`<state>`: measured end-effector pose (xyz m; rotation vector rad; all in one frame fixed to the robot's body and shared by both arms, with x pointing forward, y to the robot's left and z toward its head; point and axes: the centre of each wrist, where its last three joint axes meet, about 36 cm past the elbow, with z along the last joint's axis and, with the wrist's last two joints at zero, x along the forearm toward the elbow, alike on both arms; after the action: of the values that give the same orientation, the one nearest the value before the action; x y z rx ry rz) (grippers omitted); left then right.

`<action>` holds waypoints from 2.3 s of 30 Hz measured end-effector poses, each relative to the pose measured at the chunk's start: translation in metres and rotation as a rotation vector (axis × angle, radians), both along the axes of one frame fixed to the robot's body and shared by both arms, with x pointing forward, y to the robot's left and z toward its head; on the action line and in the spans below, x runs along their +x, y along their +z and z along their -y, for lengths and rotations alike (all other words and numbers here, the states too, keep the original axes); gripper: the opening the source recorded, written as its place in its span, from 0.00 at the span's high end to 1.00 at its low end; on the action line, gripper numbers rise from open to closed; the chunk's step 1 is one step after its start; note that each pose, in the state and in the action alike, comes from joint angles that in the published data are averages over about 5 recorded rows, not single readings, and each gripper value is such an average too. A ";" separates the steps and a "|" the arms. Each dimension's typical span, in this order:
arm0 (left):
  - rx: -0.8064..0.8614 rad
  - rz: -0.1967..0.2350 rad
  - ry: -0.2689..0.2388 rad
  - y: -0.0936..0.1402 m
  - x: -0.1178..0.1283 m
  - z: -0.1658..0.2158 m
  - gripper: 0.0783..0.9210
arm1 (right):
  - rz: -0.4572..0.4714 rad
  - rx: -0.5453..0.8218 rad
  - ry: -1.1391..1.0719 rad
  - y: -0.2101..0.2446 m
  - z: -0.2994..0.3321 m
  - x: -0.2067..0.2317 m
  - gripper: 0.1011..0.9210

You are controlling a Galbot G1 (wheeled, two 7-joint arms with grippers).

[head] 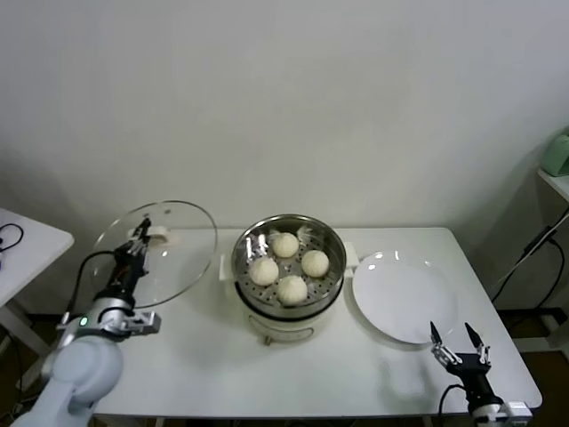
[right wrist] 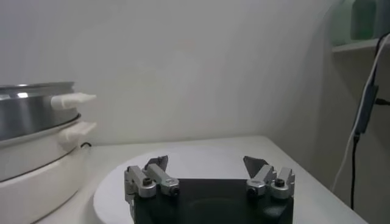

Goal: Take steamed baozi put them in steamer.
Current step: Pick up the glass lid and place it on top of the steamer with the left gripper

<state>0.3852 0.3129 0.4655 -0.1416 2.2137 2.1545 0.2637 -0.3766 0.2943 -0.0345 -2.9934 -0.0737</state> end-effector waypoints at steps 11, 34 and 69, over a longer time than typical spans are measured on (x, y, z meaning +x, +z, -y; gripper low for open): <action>-0.054 -0.027 -0.014 0.009 0.007 0.073 0.91 | -0.025 -0.020 -0.007 -0.007 0.002 -0.007 0.12; -0.069 -0.067 -0.171 -0.009 0.017 0.223 0.91 | -0.034 -0.039 -0.011 -0.015 0.008 -0.011 0.12; 0.002 -0.087 -0.171 -0.050 0.057 0.253 0.91 | -0.031 -0.046 -0.017 -0.021 0.015 -0.018 0.12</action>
<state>0.4422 0.0598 0.4158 0.1391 2.1783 2.1104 0.2456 -0.3911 0.2735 -0.0659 -2.9638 -0.0065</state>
